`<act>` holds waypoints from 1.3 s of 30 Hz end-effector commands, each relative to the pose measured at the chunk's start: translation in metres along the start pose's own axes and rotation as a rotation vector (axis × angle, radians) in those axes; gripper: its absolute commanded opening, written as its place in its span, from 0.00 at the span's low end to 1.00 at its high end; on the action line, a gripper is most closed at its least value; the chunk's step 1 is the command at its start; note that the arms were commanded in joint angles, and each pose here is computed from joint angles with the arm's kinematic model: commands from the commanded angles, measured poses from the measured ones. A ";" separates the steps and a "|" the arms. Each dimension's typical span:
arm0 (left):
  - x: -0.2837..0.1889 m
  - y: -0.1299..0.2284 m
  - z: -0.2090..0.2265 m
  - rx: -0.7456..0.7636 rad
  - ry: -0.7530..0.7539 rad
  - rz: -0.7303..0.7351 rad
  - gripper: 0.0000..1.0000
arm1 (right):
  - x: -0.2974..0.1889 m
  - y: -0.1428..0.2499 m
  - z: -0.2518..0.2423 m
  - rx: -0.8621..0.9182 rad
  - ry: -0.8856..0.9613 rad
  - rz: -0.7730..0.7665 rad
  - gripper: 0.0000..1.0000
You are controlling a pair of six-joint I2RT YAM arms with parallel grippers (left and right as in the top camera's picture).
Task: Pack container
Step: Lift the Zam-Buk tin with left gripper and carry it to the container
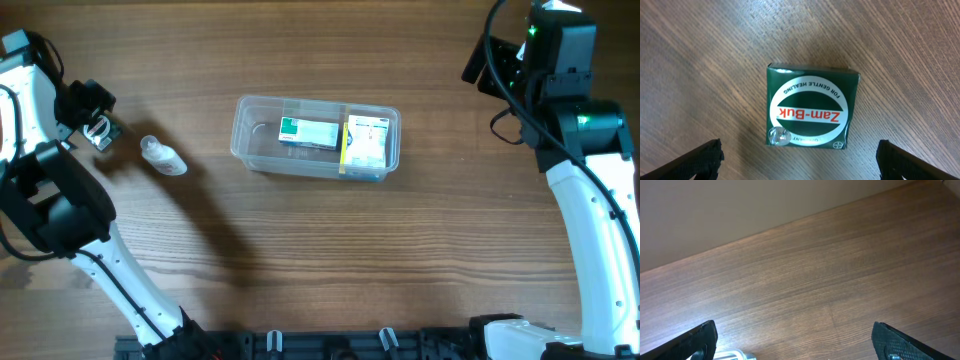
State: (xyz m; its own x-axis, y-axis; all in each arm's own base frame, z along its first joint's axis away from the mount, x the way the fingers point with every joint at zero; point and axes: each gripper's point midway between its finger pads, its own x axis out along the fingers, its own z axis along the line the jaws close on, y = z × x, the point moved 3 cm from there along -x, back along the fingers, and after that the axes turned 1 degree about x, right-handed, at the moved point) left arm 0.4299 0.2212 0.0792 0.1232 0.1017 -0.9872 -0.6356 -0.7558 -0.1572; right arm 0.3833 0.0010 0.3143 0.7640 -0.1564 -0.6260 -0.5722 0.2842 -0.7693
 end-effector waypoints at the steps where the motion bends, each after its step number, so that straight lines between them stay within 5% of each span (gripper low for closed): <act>1: 0.010 -0.001 -0.002 0.053 0.015 0.014 0.98 | 0.003 0.001 -0.001 0.011 0.011 0.004 1.00; 34: 0.049 -0.003 -0.003 0.056 0.005 0.029 0.96 | 0.003 0.001 -0.001 0.011 0.011 0.004 1.00; 39: 0.049 -0.005 -0.004 0.056 0.007 0.023 0.72 | 0.003 0.001 -0.001 0.011 0.011 0.004 1.00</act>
State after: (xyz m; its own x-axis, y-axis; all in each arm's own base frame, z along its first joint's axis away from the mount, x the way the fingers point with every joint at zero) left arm 0.4412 0.2257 0.0347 0.1115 0.0873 -0.9899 -0.6735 -0.7258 -0.1399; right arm 0.3834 0.0010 0.3144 0.7642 -0.1564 -0.6257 -0.5719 0.2842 -0.7695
